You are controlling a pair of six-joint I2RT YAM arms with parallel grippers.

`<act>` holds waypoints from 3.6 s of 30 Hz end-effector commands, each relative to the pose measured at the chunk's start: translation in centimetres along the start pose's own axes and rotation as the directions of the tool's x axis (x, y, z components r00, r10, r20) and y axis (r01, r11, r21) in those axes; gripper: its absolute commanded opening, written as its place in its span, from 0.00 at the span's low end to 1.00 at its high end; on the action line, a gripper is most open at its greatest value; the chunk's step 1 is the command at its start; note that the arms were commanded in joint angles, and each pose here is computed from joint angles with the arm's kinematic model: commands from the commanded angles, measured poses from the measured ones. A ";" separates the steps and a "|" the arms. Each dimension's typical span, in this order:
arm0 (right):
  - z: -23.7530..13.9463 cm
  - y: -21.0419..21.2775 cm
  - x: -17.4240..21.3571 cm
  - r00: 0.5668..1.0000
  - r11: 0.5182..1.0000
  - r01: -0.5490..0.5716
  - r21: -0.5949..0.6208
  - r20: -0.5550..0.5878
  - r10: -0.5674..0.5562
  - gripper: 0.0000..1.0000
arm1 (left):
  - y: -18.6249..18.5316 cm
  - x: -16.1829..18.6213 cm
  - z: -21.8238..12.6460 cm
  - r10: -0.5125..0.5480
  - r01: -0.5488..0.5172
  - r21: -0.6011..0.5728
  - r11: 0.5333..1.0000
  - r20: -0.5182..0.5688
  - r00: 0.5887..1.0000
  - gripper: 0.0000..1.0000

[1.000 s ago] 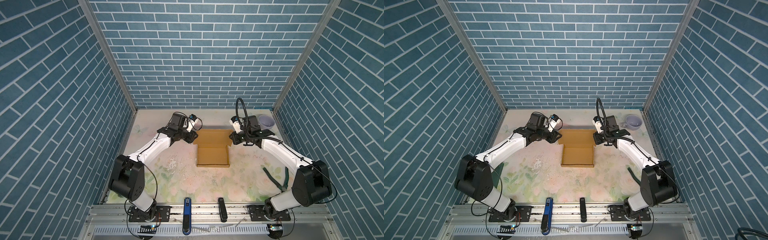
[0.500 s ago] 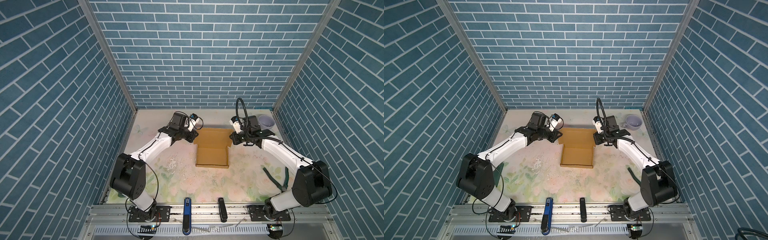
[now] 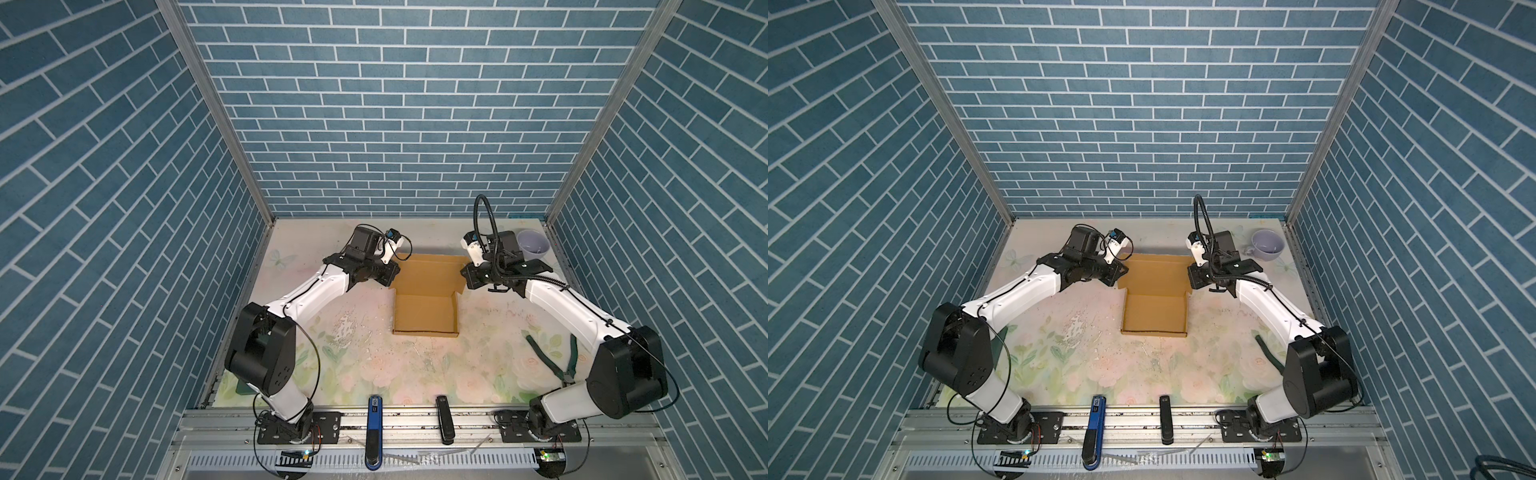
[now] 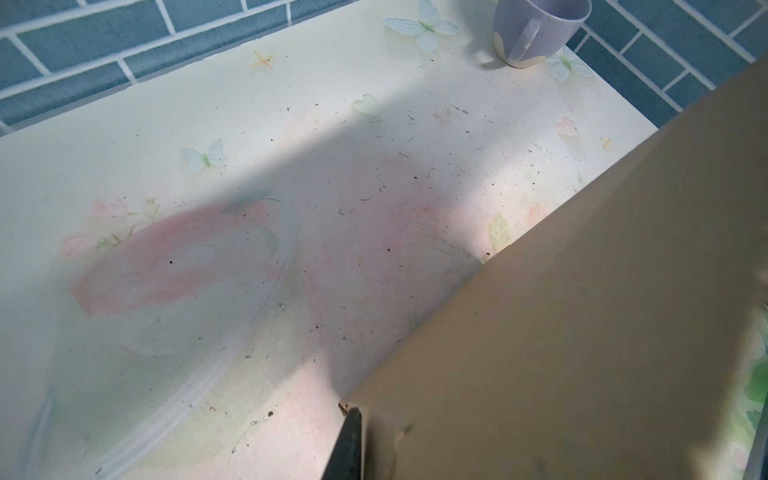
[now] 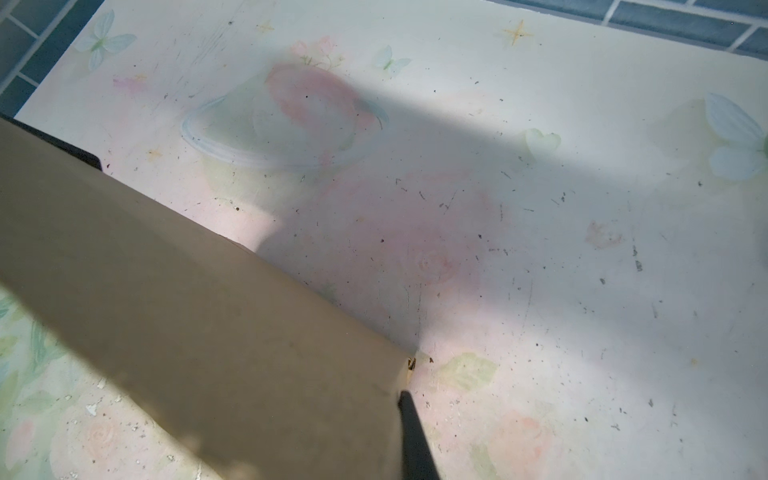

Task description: Fold the paper box

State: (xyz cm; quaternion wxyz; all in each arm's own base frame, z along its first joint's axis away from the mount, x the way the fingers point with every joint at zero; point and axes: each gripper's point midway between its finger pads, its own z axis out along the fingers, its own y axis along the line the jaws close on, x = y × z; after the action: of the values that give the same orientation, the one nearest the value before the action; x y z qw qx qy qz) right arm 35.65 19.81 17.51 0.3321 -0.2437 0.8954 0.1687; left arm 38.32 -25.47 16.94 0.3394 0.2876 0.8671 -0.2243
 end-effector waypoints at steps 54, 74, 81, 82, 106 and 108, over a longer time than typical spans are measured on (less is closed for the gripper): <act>0.8 -0.3 -1.7 0.995 0.963 -0.085 0.254 -0.036 0.097 0.12 | 1.6 -1.8 1.0 -0.157 0.172 -0.206 0.963 0.087 0.984 0.00; 1.0 0.8 -1.1 0.973 0.944 -0.157 0.291 -0.120 0.198 0.18 | 2.5 -1.1 -0.5 -0.165 0.207 -0.293 0.933 0.160 0.973 0.00; 1.0 1.3 -1.3 0.971 0.939 -0.174 0.295 -0.109 0.214 0.11 | 2.0 -1.2 -0.6 -0.169 0.217 -0.290 0.932 0.182 0.969 0.00; 1.0 1.4 -1.3 0.970 0.938 -0.179 0.297 -0.106 0.218 0.11 | 1.8 -1.2 -0.7 -0.166 0.216 -0.288 0.933 0.187 0.968 0.00; 1.7 5.2 0.1 0.969 0.925 -0.208 0.317 -0.065 0.240 0.08 | 0.2 1.5 -1.1 -0.176 0.228 -0.261 0.938 0.208 0.962 0.00; 1.8 5.6 0.4 0.970 0.926 -0.208 0.314 -0.059 0.238 0.08 | 0.0 1.9 -1.2 -0.176 0.228 -0.259 0.938 0.208 0.962 0.00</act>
State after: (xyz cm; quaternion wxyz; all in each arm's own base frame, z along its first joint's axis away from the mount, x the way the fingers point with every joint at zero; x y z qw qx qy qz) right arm 34.30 24.08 16.69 0.2949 -0.0992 0.9497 0.0345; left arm 37.95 -22.61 16.23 0.4333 0.1061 0.8855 -0.1301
